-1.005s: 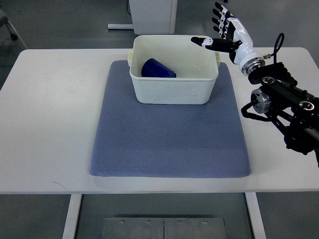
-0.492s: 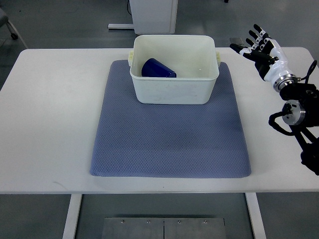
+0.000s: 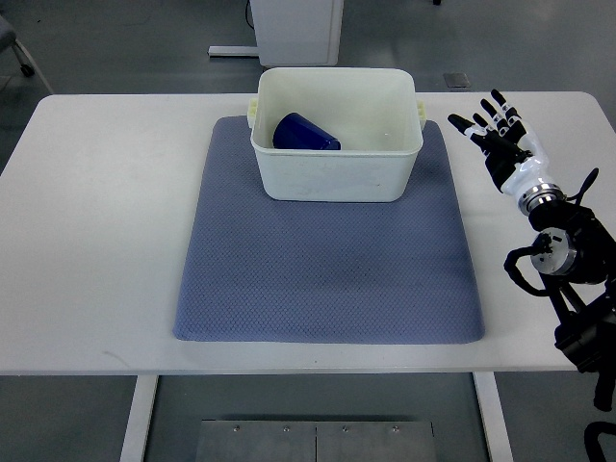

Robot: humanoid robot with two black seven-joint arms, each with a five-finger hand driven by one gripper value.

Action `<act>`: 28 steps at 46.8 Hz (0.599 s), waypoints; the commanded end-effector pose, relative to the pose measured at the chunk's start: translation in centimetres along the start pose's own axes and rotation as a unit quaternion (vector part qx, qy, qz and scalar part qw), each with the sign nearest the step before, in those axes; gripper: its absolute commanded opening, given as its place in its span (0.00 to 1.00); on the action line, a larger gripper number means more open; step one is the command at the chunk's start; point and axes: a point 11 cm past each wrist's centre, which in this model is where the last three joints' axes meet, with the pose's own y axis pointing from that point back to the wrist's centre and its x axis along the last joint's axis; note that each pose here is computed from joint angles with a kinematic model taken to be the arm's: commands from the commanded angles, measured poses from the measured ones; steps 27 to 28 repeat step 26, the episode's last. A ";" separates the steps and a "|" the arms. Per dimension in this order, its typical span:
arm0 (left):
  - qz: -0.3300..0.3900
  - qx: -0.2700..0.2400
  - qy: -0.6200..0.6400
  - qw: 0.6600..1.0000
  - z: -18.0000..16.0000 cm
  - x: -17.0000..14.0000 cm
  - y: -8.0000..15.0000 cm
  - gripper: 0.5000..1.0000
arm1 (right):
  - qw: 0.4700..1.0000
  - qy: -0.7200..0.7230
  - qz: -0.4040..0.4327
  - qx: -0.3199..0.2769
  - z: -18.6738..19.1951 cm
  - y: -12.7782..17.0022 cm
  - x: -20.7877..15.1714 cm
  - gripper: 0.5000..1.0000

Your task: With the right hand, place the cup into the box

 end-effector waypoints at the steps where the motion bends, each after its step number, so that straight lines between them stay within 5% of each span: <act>1: 0.000 0.000 0.000 1.000 0.0 0.0 0.0 1.00 | 1.000 -0.007 0.003 0.008 0.4 0.2 0.1 1.00; 28: 0.000 0.000 0.000 1.000 0.0 0.0 0.0 1.00 | 0.998 -0.065 0.018 -0.010 3.7 1.5 -0.3 1.00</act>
